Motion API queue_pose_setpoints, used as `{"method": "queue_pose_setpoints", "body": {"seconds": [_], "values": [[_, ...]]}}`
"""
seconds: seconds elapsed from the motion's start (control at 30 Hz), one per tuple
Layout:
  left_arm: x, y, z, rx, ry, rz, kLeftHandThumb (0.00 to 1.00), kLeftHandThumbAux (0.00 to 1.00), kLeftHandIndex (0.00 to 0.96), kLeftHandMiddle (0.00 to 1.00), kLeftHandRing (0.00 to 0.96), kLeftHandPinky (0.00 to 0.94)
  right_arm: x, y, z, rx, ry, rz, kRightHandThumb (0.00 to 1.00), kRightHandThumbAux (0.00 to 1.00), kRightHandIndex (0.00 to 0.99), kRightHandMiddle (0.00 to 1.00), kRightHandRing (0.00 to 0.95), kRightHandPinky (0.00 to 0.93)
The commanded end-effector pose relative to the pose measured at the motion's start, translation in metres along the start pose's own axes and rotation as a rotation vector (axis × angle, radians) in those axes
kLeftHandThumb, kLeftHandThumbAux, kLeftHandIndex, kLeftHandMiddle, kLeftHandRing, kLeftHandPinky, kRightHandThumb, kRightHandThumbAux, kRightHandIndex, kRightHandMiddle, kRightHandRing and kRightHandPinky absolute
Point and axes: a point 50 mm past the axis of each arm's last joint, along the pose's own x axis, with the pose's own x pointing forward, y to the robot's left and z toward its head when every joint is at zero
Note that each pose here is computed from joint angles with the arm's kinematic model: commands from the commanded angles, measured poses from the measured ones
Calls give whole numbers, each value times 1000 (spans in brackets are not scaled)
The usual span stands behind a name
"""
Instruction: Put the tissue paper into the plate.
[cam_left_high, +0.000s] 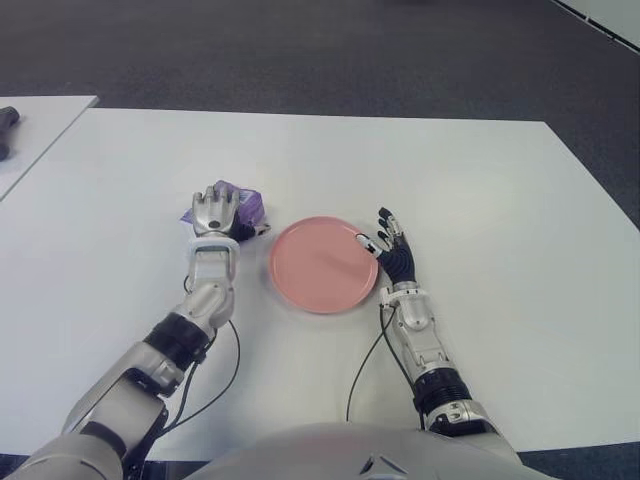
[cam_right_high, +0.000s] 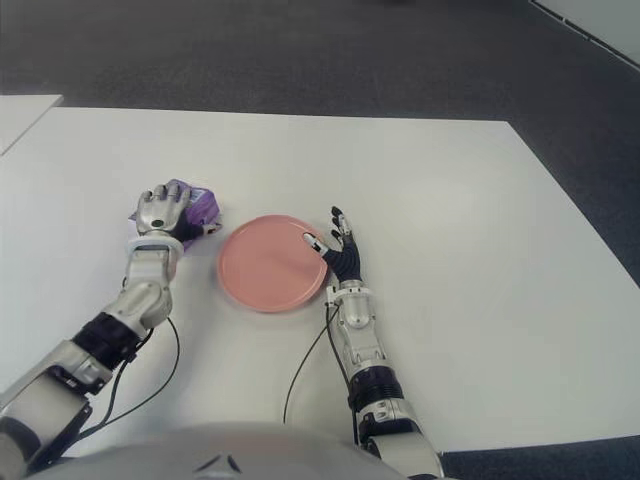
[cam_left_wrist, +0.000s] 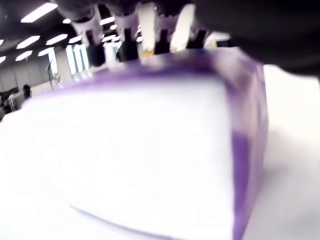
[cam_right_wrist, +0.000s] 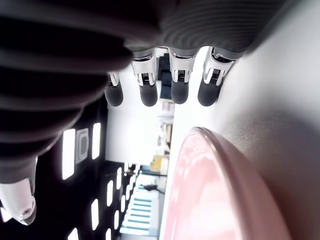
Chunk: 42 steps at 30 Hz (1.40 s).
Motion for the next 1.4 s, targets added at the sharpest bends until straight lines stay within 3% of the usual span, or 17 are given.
{"method": "queue_pose_setpoints", "body": {"seconds": [0.03, 0.33, 0.67, 0.93, 1.4], "values": [[-5, -41, 8, 29, -10, -106, 0, 185, 0, 0, 0, 0, -27, -3, -47, -40, 238, 1, 78, 551, 0, 0, 0, 0], [-7, -54, 14, 71, 4, -66, 0, 191, 0, 0, 0, 0, -26, -7, -45, -6, 226, -2, 69, 560, 0, 0, 0, 0], [-5, -55, 16, 121, 28, -35, 0, 183, 0, 0, 0, 0, -27, -5, -41, -26, 176, 17, 58, 562, 0, 0, 0, 0], [-7, -52, 17, 127, 32, -7, 0, 185, 0, 0, 0, 0, -27, -7, -43, 51, 211, 14, 71, 597, 0, 0, 0, 0], [-8, -52, 18, 124, 39, 11, 0, 189, 0, 0, 0, 0, -28, -9, -36, 25, 190, 27, 63, 582, 0, 0, 0, 0]]}}
